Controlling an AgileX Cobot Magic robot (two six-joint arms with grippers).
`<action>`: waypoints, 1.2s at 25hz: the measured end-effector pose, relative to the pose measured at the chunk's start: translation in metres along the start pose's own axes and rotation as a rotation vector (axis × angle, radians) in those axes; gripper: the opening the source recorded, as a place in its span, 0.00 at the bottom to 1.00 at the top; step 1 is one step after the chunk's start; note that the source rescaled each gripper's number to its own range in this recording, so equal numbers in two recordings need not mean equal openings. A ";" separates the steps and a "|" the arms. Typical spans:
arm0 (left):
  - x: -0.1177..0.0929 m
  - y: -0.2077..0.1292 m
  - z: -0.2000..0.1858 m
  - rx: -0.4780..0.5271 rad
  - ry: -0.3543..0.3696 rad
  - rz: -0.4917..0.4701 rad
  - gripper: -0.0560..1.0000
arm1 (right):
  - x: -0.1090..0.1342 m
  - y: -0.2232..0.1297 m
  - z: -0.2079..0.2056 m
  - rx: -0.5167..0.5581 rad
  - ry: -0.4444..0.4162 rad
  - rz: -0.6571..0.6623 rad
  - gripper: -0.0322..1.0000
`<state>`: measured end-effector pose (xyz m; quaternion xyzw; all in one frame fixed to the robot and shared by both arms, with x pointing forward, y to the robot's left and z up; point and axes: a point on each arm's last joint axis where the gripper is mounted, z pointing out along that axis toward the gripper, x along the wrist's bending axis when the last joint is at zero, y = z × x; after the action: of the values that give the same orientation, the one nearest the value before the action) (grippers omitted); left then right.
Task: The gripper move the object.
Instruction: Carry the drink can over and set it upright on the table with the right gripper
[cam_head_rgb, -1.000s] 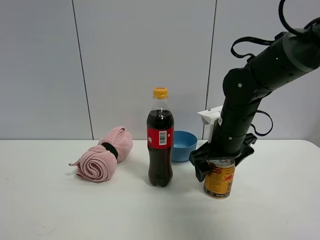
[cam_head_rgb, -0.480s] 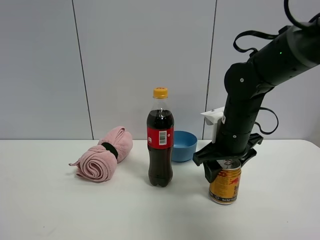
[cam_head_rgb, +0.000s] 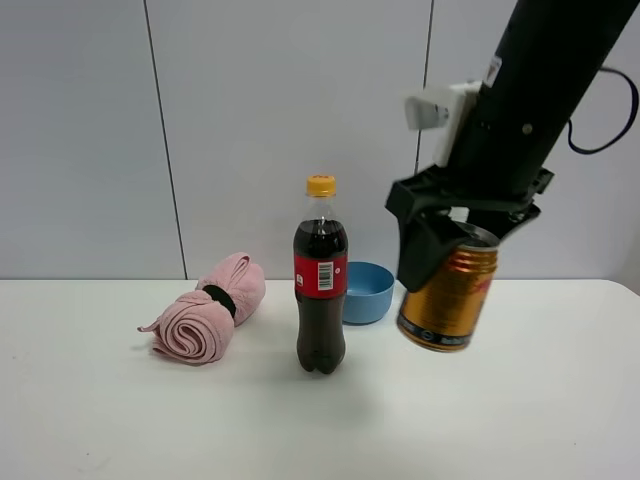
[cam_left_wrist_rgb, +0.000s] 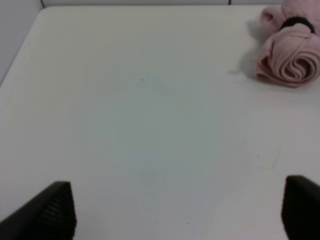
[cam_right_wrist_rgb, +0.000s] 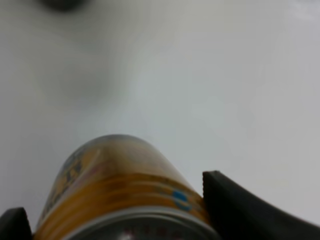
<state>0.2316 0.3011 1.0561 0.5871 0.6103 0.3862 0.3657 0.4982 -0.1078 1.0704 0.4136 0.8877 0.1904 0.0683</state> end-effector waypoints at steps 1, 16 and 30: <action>0.000 0.000 0.000 0.000 0.000 0.000 1.00 | 0.016 0.003 -0.010 -0.029 0.031 -0.048 0.04; 0.000 0.000 0.000 0.000 0.000 0.000 1.00 | 0.149 0.100 0.035 -0.029 0.077 -0.435 0.04; 0.000 0.000 0.000 0.000 0.000 0.000 1.00 | 0.164 0.110 0.156 0.087 0.068 -0.485 0.04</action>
<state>0.2316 0.3011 1.0561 0.5871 0.6103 0.3862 0.3657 0.5138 0.1252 0.9766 0.1844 0.9702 0.1438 0.0641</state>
